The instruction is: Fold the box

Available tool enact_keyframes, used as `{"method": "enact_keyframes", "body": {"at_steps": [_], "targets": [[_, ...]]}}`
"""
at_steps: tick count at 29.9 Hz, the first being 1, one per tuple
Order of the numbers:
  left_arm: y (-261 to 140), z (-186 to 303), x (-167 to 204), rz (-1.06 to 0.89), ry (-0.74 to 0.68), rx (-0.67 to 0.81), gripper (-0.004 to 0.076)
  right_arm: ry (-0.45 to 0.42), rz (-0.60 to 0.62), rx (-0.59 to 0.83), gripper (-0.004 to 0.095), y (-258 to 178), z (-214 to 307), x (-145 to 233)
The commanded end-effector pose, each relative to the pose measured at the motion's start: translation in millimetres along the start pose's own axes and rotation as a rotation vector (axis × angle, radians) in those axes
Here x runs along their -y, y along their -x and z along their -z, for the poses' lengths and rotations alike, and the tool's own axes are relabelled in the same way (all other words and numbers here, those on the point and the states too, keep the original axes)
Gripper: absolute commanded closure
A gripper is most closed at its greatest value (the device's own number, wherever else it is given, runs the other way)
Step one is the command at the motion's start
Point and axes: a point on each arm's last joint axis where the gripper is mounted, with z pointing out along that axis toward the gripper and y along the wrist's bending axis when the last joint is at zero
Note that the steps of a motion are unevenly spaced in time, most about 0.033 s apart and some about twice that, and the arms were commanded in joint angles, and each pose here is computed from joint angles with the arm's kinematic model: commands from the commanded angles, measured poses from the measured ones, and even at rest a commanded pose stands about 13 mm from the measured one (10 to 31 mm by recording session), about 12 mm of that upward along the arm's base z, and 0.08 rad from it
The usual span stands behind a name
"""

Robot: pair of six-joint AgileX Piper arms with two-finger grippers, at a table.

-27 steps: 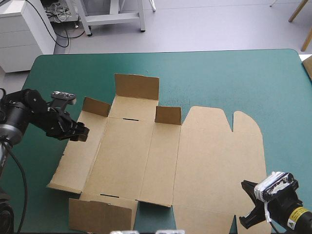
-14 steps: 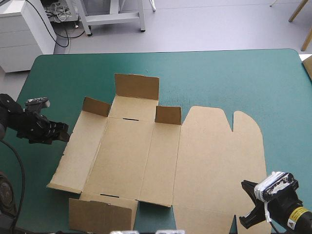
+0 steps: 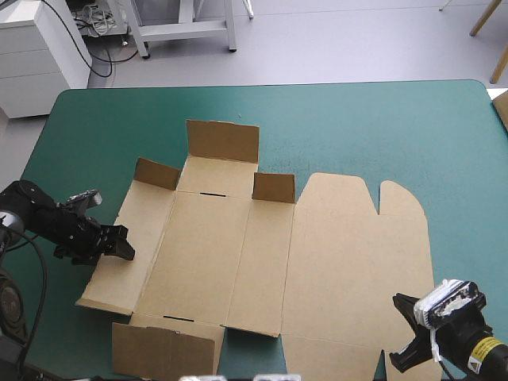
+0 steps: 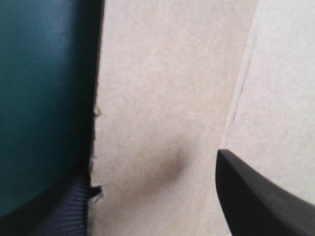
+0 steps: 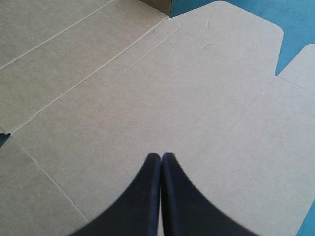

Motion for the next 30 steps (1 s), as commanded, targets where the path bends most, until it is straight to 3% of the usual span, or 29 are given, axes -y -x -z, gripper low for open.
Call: {"method": "enact_keyframes", "body": {"at_steps": [1,7,10,13,18,19,25,30], "targets": [[-3.5,7.7,17.9,-0.015,-0.081,-0.006,0.0248,-0.013,0.005,0.084,0.0929,12.9,3.9,1.3],[-1.5,-3.6,40.1,-0.101,-0.08,-0.055,0.0251,-0.023,0.015,0.084,0.093,12.9,3.9,2.2],[-3.0,-7.9,44.7,-0.15,-0.04,-0.093,0.0294,-0.023,0.015,0.084,0.0929,12.9,3.9,2.2],[-4.3,-8.5,42.9,-0.159,-0.007,-0.113,0.0396,-0.023,0.015,0.084,0.0929,12.9,3.9,2.2],[-4.1,-8.5,42.8,-0.182,-0.007,-0.111,0.071,-0.023,0.015,0.084,0.093,12.9,3.9,2.2],[-4.1,-8.5,42.8,-0.201,-0.008,-0.111,0.0729,-0.023,0.015,0.084,0.093,12.9,3.9,2.2],[6.7,6.4,42.5,-0.288,0.086,-0.086,0.0731,-0.023,0.015,0.084,0.0929,12.9,3.9,2.2],[32.6,30.6,58.9,-0.487,0.375,-0.026,0.0731,-0.023,0.015,0.084,0.0929,12.9,3.9,2.2]]}}
